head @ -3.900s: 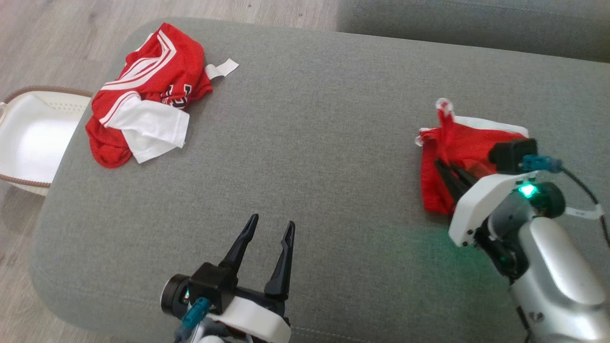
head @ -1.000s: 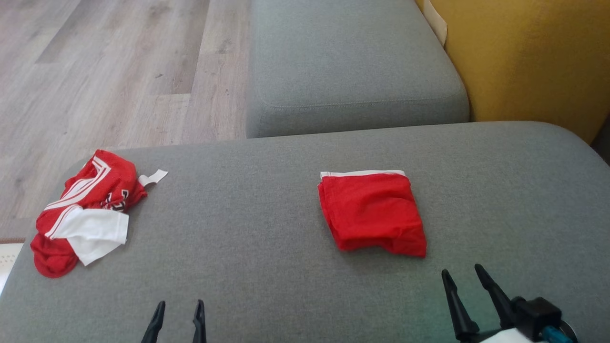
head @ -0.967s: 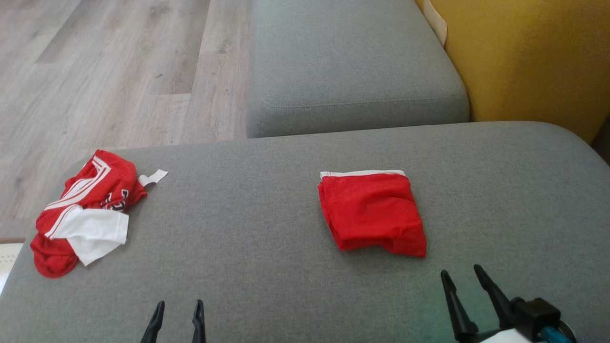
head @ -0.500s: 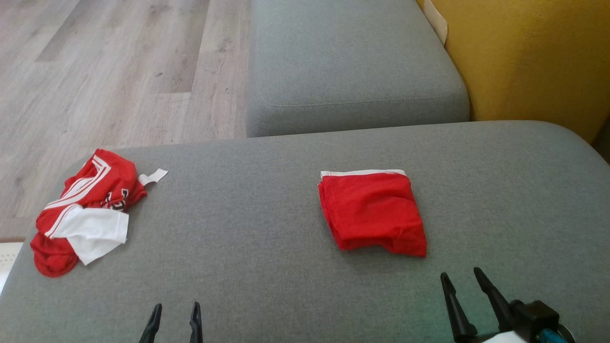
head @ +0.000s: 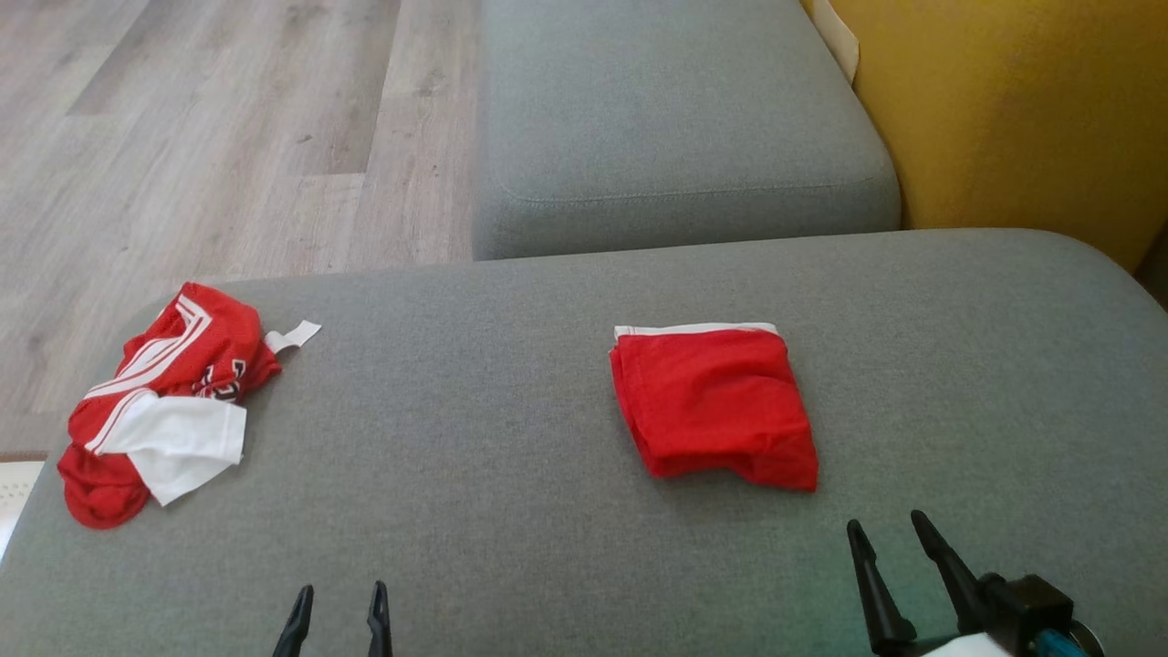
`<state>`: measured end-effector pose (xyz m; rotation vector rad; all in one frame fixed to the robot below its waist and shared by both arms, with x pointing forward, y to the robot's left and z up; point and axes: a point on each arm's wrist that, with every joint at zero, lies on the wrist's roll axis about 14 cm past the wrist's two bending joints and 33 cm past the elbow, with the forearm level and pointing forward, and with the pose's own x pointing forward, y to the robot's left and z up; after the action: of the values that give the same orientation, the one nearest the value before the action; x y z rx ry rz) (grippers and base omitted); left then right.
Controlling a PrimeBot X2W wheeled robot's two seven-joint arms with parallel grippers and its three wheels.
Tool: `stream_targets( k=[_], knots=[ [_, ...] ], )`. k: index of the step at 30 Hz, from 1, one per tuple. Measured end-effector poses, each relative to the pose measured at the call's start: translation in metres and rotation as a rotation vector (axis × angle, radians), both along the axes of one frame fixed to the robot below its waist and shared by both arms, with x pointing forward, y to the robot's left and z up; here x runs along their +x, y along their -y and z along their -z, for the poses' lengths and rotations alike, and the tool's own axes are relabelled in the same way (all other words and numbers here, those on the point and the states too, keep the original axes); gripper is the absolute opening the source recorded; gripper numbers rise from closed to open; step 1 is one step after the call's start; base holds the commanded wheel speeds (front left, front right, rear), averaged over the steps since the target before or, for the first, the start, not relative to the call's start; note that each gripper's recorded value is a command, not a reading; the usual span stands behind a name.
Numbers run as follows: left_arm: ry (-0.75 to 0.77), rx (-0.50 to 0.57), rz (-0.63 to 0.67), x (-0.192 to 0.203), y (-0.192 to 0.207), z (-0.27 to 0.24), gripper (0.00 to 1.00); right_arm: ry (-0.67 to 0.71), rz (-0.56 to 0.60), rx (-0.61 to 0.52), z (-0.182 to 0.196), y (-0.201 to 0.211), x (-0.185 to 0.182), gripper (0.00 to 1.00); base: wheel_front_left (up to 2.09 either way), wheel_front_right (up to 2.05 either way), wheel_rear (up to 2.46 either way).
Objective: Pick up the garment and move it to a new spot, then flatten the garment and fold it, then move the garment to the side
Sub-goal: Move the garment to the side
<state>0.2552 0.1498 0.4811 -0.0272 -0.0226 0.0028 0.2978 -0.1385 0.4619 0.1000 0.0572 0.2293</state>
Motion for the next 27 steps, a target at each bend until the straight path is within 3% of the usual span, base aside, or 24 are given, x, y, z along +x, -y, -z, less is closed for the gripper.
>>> stream_targets(
  k=[19, 27],
  knots=[
    [-0.035, -0.003, 0.019, 0.012, 0.006, 0.006, 1.00, -0.062, 0.013, 0.011, 0.015, 0.004, 0.006, 1.00, 0.00, 0.00, 0.00],
    [-0.034, 0.002, 0.071, 0.031, 0.018, 0.003, 1.00, -0.129, 0.001, 0.055, 0.028, 0.003, 0.038, 1.00, 0.00, 0.00, 0.00]
  ],
)
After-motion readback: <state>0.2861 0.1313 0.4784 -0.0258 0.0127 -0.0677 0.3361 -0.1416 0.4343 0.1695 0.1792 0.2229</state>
